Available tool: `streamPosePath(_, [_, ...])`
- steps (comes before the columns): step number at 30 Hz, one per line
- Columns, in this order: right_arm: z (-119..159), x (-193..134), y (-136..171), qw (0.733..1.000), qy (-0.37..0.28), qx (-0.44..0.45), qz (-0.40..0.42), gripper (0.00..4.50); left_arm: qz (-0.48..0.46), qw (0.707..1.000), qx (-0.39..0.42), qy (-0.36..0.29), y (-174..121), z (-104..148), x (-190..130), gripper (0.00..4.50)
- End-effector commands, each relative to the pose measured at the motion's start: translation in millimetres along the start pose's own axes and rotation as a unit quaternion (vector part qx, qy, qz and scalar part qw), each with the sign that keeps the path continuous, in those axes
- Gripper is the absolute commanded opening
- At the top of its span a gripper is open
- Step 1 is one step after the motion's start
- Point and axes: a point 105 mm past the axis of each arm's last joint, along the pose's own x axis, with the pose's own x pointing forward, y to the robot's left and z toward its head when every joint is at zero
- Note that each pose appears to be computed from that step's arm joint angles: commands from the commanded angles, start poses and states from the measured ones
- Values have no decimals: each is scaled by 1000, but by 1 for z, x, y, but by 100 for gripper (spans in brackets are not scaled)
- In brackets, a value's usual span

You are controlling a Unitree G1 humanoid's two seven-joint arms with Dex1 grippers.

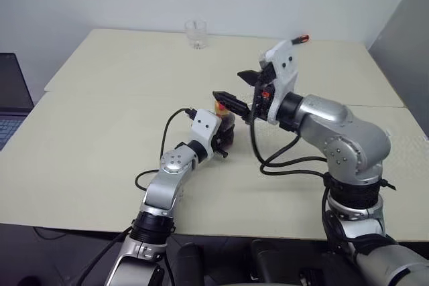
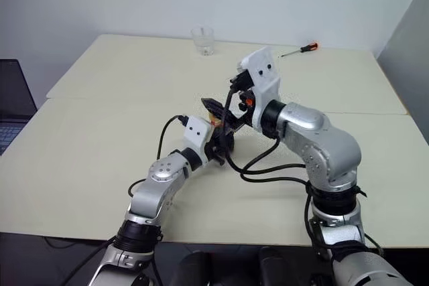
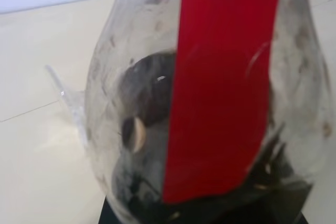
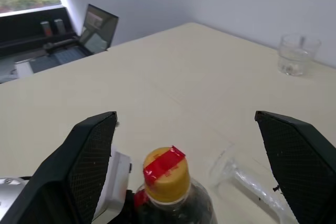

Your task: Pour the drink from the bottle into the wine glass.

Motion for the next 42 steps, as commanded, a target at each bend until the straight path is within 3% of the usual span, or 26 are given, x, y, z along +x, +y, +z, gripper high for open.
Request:
streamPosePath(1, [7, -3, -1, 999, -7, -17, -37, 450, -2, 999, 20, -40, -1, 23, 5, 90])
streamPosePath(19, [-19, 6, 12, 998, 52, 18, -39, 450, -6, 999, 20, -37, -4, 21, 9, 90])
streamPosePath(40, [-21, 17, 9, 997, 73, 0, -2, 450, -6, 999, 15, -38, -5, 21, 9, 90])
streamPosePath(42, [-23, 17, 8, 997, 76, 1, 1, 413, -5, 999, 15, -38, -5, 21, 8, 90])
